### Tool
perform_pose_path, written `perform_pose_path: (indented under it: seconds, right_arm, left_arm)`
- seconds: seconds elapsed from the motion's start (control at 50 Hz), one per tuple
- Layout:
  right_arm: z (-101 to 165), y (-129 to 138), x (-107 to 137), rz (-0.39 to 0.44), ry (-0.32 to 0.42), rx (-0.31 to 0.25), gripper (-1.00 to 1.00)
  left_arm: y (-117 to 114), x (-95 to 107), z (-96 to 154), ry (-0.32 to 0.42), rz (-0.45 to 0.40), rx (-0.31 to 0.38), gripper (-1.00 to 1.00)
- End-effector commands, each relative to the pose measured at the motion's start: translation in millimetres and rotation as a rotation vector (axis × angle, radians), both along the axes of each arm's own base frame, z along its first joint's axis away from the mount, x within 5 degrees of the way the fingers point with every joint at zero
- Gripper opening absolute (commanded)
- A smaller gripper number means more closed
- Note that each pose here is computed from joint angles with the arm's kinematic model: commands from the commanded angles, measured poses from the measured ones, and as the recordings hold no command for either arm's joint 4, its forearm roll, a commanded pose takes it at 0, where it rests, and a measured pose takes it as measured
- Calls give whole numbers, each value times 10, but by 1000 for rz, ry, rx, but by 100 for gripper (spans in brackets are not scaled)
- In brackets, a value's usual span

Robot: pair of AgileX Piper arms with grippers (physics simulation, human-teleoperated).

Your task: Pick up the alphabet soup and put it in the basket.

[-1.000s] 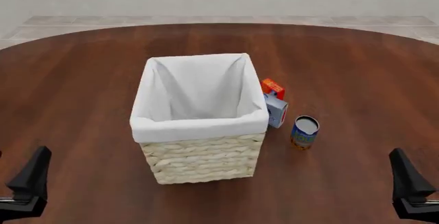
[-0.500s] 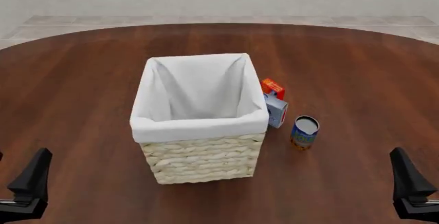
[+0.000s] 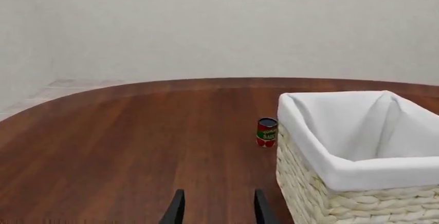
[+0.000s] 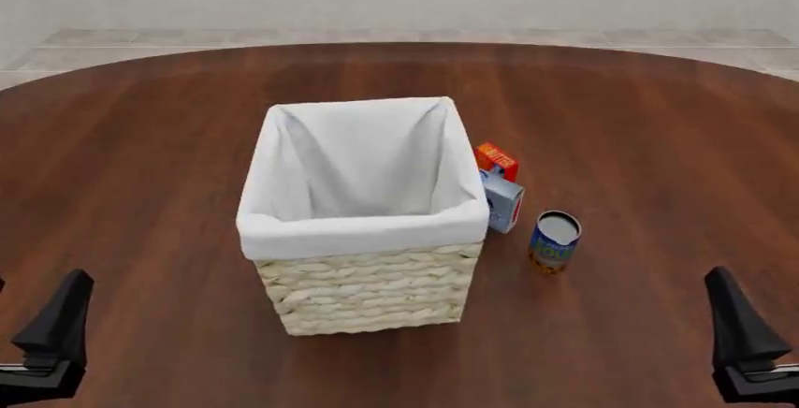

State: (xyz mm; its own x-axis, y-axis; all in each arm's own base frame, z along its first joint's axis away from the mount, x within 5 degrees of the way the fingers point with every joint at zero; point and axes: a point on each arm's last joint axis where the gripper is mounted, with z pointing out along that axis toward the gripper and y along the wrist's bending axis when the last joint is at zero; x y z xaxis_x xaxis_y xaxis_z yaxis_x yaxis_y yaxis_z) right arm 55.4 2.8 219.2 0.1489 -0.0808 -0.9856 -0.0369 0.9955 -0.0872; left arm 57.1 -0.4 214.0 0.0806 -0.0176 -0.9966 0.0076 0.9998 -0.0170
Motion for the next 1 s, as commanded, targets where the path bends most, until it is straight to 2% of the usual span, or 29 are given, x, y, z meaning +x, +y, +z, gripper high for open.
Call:
perform_pose_path:
  seconds: [0.02,0.28,0.34,0.44,0.46,0.48,0.5,0.7,0.76,0.78,0.8,0.82,0.88,0.92,1.0]
  right_arm:
    - [9,21,-3,32,-14,-34,100]
    - [0,41,-4,69,-5,-38,100]
    - [-29,59,-2,99,27,-49,100]
    - [-56,87,32,140,74,-33,100]
    - [529,127,180,157,34,-9,100]
    - [844,162,358,154,68,-15,100]
    - [897,165,373,153,69,-19,100]
    - [808,219,393,203,94,-29,100]
    - [752,242,409,220,105,-51,100]
    - [953,237,554,181,153,-77,100]
    - [1200,252,539,197,141,-68,100]
    - [1285,257,549,200,150,-59,100]
    - [1271,262,561,203,159,-28,100]
    - [1271,262,561,203,159,-28,100]
    - [1175,221,668,149,181,-55,100]
  left_arm:
    - [3,0,-1,0,4,-5,100]
    - [5,2,-1,2,8,-8,100]
    - [5,2,-2,2,8,-8,100]
    - [5,2,-2,2,8,-10,100]
    - [5,2,-2,2,9,-12,100]
    - [6,2,-2,2,9,-12,100]
    - [6,1,-2,2,9,-13,100]
    - [6,1,-2,1,10,-16,100]
    - [6,1,-2,1,10,-15,100]
    - [6,1,-2,1,10,-15,100]
    - [6,1,-2,1,10,-15,100]
    - [6,1,-2,1,9,-15,100]
    - [7,1,-2,1,10,-15,100]
    - [7,1,-2,1,10,-15,100]
    - [6,1,-2,1,10,-16,100]
